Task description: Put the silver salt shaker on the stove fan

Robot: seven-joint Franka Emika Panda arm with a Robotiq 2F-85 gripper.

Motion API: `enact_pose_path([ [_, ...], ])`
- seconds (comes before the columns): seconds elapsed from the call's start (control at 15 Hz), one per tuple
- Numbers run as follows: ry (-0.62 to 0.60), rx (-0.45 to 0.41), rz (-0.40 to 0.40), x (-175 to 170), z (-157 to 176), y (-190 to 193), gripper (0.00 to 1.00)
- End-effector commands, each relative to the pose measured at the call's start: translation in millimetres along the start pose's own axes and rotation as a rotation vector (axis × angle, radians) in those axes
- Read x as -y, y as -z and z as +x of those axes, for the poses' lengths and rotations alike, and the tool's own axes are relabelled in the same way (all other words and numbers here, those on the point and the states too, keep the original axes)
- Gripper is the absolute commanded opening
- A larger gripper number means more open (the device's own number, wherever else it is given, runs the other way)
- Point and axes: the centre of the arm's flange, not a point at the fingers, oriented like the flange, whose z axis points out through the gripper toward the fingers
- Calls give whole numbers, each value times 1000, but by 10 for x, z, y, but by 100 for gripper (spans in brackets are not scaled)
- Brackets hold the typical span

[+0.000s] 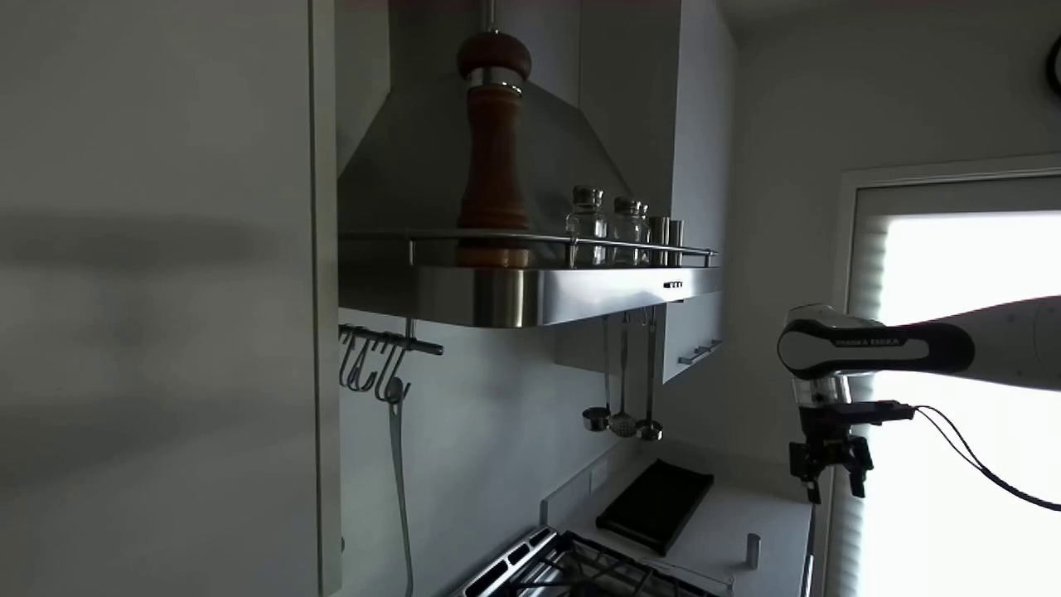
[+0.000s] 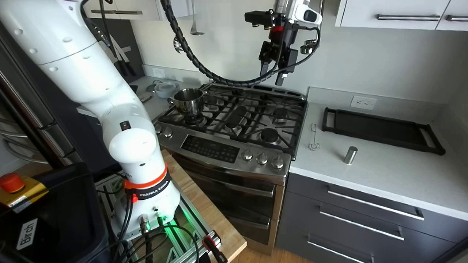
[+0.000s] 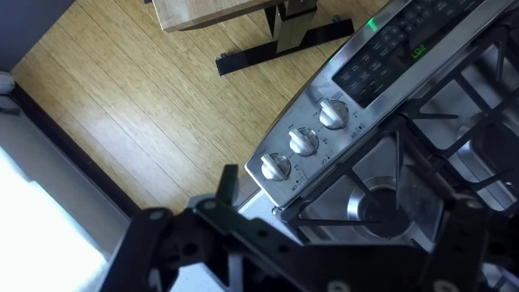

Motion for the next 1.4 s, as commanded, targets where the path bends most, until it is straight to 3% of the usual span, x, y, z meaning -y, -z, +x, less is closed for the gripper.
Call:
enact_pose_path([
  [0.0, -95, 24, 75, -256, 299, 18, 100],
  [0.13, -180, 11, 102, -472, 501, -16, 100],
  [0.47, -274, -156, 111, -918, 1090, -184, 100],
  [0.87, -311, -295, 109, -942, 1839, -567, 100],
  [1.07, -321, -287, 175, -965, 2119, -754, 100],
  [1.13, -299, -251, 269, -986, 2162, -787, 100],
  [1.2, -314, -280, 172, -881, 1953, -775, 100],
  [1.33, -307, -272, 229, -893, 2062, -849, 100],
])
